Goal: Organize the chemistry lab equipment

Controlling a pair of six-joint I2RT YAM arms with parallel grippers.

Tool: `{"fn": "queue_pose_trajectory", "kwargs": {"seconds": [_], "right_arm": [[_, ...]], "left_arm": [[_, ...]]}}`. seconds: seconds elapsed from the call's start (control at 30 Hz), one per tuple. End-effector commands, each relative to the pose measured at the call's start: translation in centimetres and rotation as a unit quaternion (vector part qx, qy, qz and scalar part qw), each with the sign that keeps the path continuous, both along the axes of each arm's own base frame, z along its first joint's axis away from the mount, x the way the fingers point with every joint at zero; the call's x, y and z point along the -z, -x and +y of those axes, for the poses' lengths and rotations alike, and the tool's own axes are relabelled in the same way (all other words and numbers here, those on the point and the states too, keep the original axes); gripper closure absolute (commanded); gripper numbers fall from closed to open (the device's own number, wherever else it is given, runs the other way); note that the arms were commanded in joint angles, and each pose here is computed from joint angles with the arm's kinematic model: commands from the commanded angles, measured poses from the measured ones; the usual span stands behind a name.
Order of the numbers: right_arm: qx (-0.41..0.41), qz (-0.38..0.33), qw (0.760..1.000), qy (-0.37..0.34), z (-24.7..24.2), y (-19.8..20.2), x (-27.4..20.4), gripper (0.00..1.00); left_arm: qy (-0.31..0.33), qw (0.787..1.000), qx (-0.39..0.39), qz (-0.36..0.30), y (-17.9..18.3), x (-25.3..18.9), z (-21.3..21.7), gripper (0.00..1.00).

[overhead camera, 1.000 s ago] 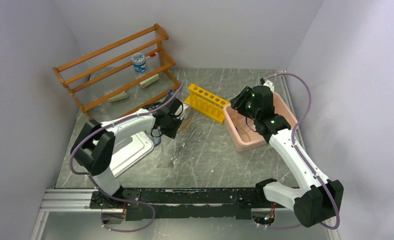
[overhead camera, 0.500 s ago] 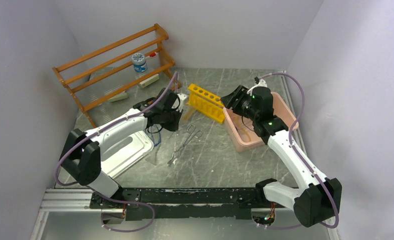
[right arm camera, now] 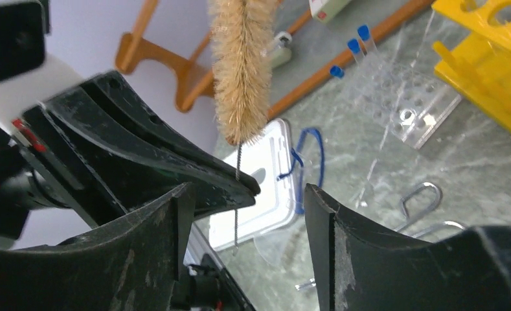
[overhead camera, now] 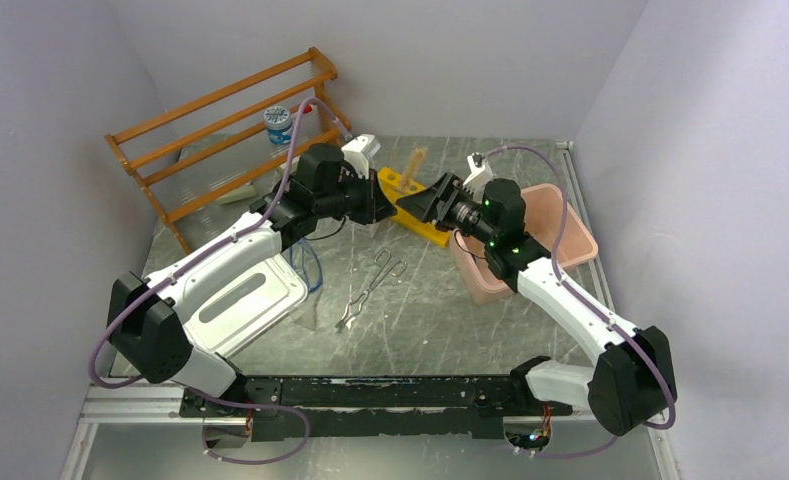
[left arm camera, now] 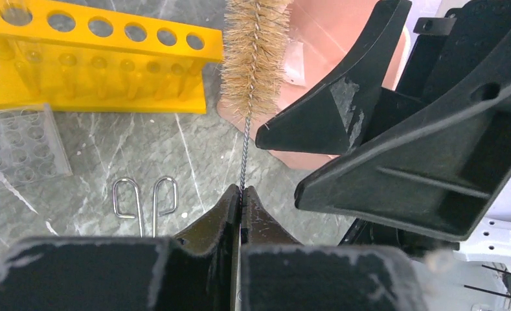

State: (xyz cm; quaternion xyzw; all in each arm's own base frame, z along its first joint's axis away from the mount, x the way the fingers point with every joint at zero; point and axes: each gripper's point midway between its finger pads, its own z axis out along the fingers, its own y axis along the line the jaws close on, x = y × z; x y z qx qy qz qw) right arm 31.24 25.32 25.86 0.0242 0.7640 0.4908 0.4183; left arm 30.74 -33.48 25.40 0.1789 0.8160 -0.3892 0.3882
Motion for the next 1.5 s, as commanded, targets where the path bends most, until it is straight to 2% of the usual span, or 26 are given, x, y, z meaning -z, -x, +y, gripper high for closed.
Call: {"fn": "queue_pose_trajectory", "kwargs": {"seconds": [0.0,0.17,0.4,0.43,0.5,0.53,0.57,0.7,0.77,0.87,0.93,1.07,1.17,1.3,1.47], "right_arm": [[0.025,-0.029,0.998,-0.053,0.3,-1.4,-3.2,0.37],[0.027,-0.012,0.998,-0.049,1.0,-2.3,-2.6,0.50],[0.018,-0.024,0.998,-0.051,2.1,-3.0,-3.0,0.55],[0.025,-0.023,0.998,-0.053,2.0,-3.2,-2.9,0.67],[0.038,-0.016,0.998,-0.051,1.8,-3.5,-2.7,0.84],[0.044,-0.015,0.998,-0.049,1.6,-3.6,-2.6,0.92],[0.060,-0.018,0.997,-0.046,1.2,-3.9,-2.8,0.99],[0.129,-0.027,0.991,-0.030,-1.3,-4.5,-3.6,1.00],[0.179,-0.032,0.983,-0.004,-3.2,-5.0,-3.9,1.00],[0.270,-0.034,0.962,0.037,-7.3,-5.4,-4.5,1.00],[0.338,-0.022,0.938,0.081,-10.7,-5.3,-4.0,1.00],[0.449,0.033,0.879,0.157,-17.3,-4.5,-1.8,1.00],[0.504,0.109,0.834,0.195,-21.6,-3.5,1.5,1.00],[0.517,0.162,0.815,0.207,-24.3,-3.5,5.2,1.00],[0.518,0.213,0.794,0.235,-25.2,-3.6,9.5,1.00]], "left_arm": [[0.041,0.999,0.008,-0.033,0.1,-3.0,-0.7,0.95],[0.050,0.998,0.027,-0.036,0.6,-3.3,-1.1,0.95],[0.049,0.997,0.041,-0.036,1.0,-3.1,-1.3,0.95],[0.045,0.997,0.039,-0.039,0.9,-3.0,-1.2,0.95],[0.043,0.997,0.039,-0.042,0.9,-3.0,-1.1,0.95],[0.043,0.997,0.039,-0.042,0.8,-3.0,-1.1,0.93],[0.041,0.998,0.037,-0.042,0.8,-3.0,-1.1,0.85],[0.026,0.998,0.025,-0.049,0.4,-2.8,-0.5,0.50],[0.018,0.998,0.019,-0.058,0.3,-3.0,-0.1,0.40],[0.007,0.997,0.008,-0.072,0.1,-3.1,0.6,0.31],[-0.003,0.997,-0.001,-0.076,0.0,-2.9,1.1,0.29],[-0.014,0.996,-0.017,-0.091,-0.2,-3.2,2.0,0.32],[-0.012,0.994,-0.029,-0.105,-0.3,-3.7,2.6,0.32],[-0.018,0.994,-0.035,-0.103,-0.3,-3.3,2.9,0.32],[-0.019,0.994,-0.035,-0.099,-0.2,-3.0,3.0,0.32]]}}
